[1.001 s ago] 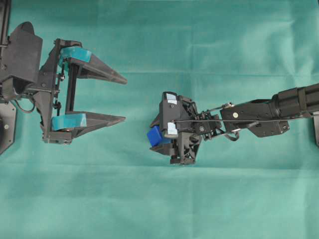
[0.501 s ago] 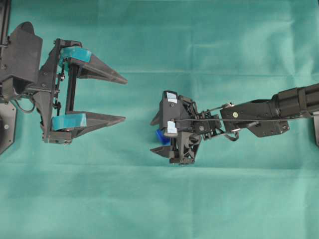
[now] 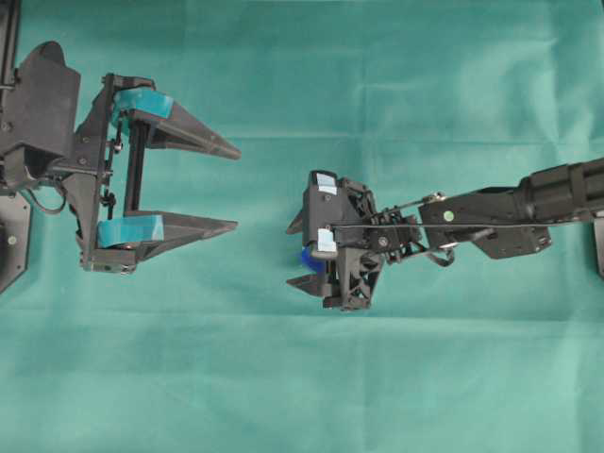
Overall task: Handover the blue block to the right arm after grasping it with the left arm, then place it in the designated position.
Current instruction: 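Open the right gripper to release the cube on the table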
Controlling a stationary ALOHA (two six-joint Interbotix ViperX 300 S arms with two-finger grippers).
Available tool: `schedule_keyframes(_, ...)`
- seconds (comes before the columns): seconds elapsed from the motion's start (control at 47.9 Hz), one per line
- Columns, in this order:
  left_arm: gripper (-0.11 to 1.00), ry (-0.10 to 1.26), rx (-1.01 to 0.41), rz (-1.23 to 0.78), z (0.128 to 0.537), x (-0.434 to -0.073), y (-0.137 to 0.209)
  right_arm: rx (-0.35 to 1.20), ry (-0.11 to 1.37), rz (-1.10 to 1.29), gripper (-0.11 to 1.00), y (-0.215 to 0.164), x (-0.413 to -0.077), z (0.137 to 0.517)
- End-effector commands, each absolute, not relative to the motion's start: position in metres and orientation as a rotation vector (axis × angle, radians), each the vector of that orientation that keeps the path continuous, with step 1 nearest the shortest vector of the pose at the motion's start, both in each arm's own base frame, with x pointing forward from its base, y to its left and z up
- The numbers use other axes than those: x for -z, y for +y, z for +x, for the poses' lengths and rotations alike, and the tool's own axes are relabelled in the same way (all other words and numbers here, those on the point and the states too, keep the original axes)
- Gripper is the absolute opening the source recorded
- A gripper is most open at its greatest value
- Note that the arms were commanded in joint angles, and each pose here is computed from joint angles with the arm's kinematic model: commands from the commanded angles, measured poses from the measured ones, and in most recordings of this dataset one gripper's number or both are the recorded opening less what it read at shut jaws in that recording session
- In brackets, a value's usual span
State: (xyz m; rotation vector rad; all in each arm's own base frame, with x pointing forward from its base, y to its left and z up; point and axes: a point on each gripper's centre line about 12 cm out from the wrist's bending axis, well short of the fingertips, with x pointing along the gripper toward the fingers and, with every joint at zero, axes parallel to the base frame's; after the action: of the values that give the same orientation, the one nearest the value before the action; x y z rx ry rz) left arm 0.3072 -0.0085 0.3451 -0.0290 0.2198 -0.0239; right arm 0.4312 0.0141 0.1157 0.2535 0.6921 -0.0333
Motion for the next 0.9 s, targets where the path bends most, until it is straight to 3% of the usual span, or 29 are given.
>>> schedule_keyframes(0.0,1.0,0.187,0.023,-0.027,0.308,-0.356,-0.008,0.03,0.624,0.246,0.91,0.013,-0.15,0.435)
schedule_keyframes(0.876,1.0,0.189,0.028,-0.026,0.308,-0.355,-0.009,0.123,0.512,0.172,0.91,-0.002,-0.288,0.377)
